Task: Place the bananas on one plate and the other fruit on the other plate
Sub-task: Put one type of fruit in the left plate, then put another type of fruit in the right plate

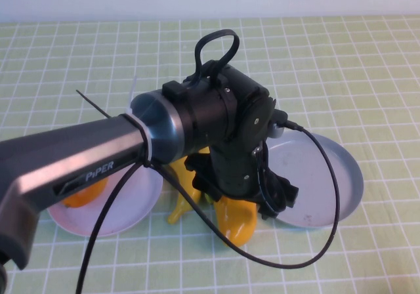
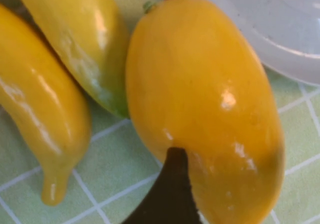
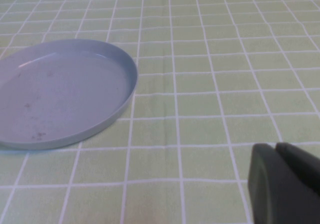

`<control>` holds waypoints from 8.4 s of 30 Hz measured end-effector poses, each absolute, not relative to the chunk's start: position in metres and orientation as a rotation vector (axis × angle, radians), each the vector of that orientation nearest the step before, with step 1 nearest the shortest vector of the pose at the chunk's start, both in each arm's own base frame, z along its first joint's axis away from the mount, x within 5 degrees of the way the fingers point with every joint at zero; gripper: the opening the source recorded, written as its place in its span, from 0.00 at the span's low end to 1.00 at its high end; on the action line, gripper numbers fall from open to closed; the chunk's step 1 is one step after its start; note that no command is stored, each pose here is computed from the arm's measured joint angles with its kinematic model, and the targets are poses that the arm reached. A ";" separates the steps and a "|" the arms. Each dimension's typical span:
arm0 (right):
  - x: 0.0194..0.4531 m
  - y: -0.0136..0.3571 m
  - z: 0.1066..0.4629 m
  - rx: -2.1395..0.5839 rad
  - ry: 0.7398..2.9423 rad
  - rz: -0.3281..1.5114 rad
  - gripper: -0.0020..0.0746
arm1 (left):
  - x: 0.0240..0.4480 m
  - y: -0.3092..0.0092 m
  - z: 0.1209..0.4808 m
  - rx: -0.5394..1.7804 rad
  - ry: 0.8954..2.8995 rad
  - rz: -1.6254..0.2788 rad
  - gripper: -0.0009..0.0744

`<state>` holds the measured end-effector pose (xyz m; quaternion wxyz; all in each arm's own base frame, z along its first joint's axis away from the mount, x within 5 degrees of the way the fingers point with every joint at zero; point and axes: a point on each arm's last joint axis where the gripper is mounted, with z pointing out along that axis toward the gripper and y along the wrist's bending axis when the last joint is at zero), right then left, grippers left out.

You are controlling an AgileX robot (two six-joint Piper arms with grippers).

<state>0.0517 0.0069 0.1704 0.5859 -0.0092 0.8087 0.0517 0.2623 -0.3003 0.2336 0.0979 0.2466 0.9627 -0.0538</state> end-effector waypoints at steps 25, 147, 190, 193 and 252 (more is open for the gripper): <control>0.052 0.007 0.170 -0.022 1.886 0.121 0.01 | 0.270 -0.307 0.194 0.698 2.923 -0.048 0.81; 0.052 0.007 0.170 -0.022 1.886 0.121 0.01 | 0.131 -0.065 0.320 0.469 2.269 -0.200 0.02; 0.052 0.008 0.170 -0.007 1.885 0.145 0.01 | 0.057 -0.002 0.194 -0.013 1.622 -0.068 0.02; 0.052 0.008 0.170 -0.007 1.885 0.145 0.01 | 0.056 -0.001 0.184 -0.020 1.731 -0.057 0.02; 0.073 0.034 0.259 0.276 1.929 0.740 0.01 | 0.053 0.001 0.171 -0.011 1.873 -0.020 0.01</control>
